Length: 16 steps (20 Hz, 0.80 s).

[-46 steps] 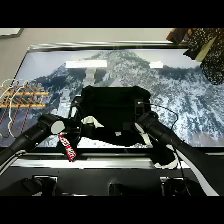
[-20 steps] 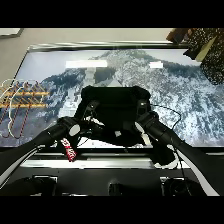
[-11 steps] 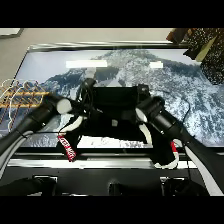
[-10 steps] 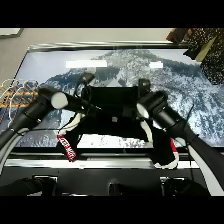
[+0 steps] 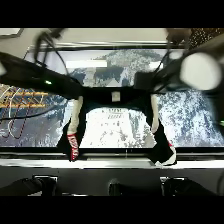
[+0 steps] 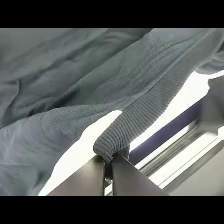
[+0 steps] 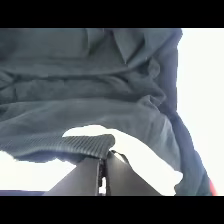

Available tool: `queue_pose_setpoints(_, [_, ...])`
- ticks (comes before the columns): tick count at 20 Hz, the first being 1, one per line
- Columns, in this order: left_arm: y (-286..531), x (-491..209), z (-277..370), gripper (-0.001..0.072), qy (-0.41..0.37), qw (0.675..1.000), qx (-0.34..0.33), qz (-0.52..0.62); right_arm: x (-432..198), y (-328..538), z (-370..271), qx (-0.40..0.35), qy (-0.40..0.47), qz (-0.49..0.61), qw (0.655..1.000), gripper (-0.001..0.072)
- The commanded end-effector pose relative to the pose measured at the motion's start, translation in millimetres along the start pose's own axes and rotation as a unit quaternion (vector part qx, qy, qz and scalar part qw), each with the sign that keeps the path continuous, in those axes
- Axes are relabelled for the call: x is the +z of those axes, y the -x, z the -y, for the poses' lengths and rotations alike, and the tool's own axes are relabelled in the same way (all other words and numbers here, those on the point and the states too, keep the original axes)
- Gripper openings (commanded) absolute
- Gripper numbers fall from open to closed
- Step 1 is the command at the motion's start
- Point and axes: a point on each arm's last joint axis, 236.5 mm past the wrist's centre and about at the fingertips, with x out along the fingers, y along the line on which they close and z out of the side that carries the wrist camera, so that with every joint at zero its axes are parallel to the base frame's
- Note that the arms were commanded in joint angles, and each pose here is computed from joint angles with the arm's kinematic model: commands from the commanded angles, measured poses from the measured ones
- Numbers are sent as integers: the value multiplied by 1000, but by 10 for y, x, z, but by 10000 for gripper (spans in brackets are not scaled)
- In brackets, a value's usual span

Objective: Fold the clothes and pants, and hang the long-sleeved shirts on hangers.

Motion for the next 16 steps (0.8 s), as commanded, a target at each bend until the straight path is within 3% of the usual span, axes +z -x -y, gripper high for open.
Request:
queue_pose_setpoints(1, [657,172,233,39,-6,998,-14,68,264,683,69,38,-4,70,997,43])
queue_pose_setpoints(8, [1373,228,450,39,-21,985,-30,171,534,1708,83,154,-26,221,963,43])
queue_pose_setpoints(13, [1446,224,566,39,3,982,-57,180,510,1800,103,165,-36,226,959,43])
queue_pose_setpoints(16, [1098,174,461,39,49,988,-55,135,519,1472,75,131,-29,197,971,43])
